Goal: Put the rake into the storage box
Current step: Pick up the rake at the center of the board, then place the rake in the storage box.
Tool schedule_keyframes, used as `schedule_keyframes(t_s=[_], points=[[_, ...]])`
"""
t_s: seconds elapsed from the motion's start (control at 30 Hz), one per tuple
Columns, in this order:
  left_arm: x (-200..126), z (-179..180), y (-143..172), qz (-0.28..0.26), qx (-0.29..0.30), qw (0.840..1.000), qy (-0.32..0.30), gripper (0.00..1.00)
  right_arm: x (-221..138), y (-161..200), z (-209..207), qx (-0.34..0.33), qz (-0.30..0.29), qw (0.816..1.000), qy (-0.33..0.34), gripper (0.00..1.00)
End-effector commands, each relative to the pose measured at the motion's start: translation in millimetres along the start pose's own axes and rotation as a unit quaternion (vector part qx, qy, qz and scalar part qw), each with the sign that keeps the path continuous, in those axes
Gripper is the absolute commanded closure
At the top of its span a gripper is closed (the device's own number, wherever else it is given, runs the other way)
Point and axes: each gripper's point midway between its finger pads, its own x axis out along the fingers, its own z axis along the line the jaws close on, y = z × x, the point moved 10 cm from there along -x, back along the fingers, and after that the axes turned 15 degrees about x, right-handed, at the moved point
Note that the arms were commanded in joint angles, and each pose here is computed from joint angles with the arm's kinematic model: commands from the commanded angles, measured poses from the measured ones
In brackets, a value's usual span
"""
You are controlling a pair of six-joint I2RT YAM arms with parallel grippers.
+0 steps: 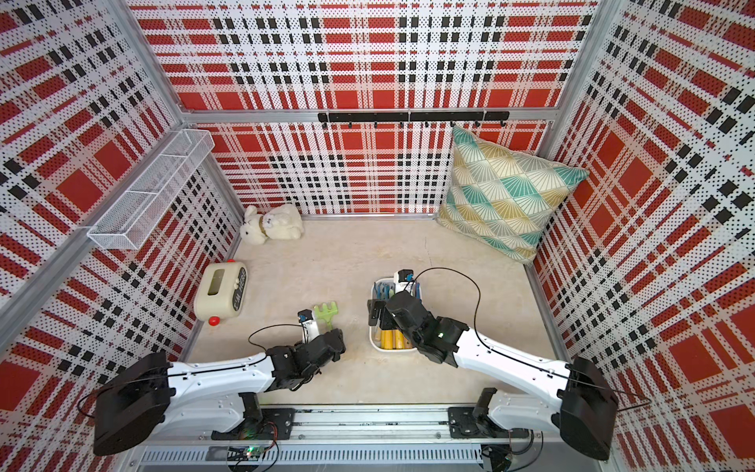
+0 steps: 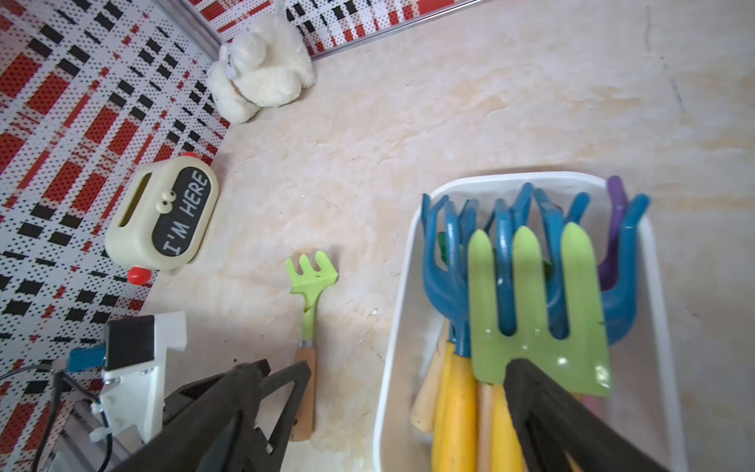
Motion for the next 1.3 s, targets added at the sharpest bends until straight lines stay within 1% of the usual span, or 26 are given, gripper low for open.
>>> schedule_keyframes(t_s=[0.0,0.1,0.23,0.37,0.4,0.43,0.57,0.83,1.0,1.13,1.27], points=[[5,-12,-2,0.013,-0.01,1.0,0.021,0.21,-11,-5,-11,-0.001,-0.021,1.0,0.015,0.0],[13,-14,5,0.034,0.003,0.999,0.018,0.33,-18,-7,-16,0.002,-0.031,0.999,0.015,0.0],[20,-17,8,0.048,0.023,0.999,0.008,0.61,-23,-8,-22,0.005,-0.039,0.999,0.021,0.0],[20,-24,4,0.051,0.042,0.998,0.0,0.91,-28,-9,-27,0.005,-0.048,0.998,0.03,0.0],[19,-26,2,0.049,0.045,0.998,0.0,0.97,-29,-9,-29,0.004,-0.05,0.998,0.032,0.0],[18,-28,0,0.047,0.048,0.998,-0.001,1.0,-31,-10,-30,0.005,-0.054,0.998,0.035,0.0],[4,-41,-14,0.025,0.052,0.998,0.013,1.0,-38,-13,-37,0.009,-0.067,0.997,0.042,0.0],[-53,-78,-54,-0.051,0.034,0.995,0.077,1.0,-51,-20,-55,0.026,-0.086,0.994,0.058,0.0],[-79,-99,-63,-0.081,0.019,0.99,0.115,1.0,-55,-22,-64,0.037,-0.09,0.993,0.061,0.0],[-84,-125,-62,-0.089,0.018,0.985,0.149,1.0,-57,-23,-69,0.044,-0.092,0.992,0.067,0.0],[-71,-141,-57,-0.089,0.018,0.983,0.159,1.0,-58,-24,-73,0.047,-0.092,0.992,0.069,0.0]])
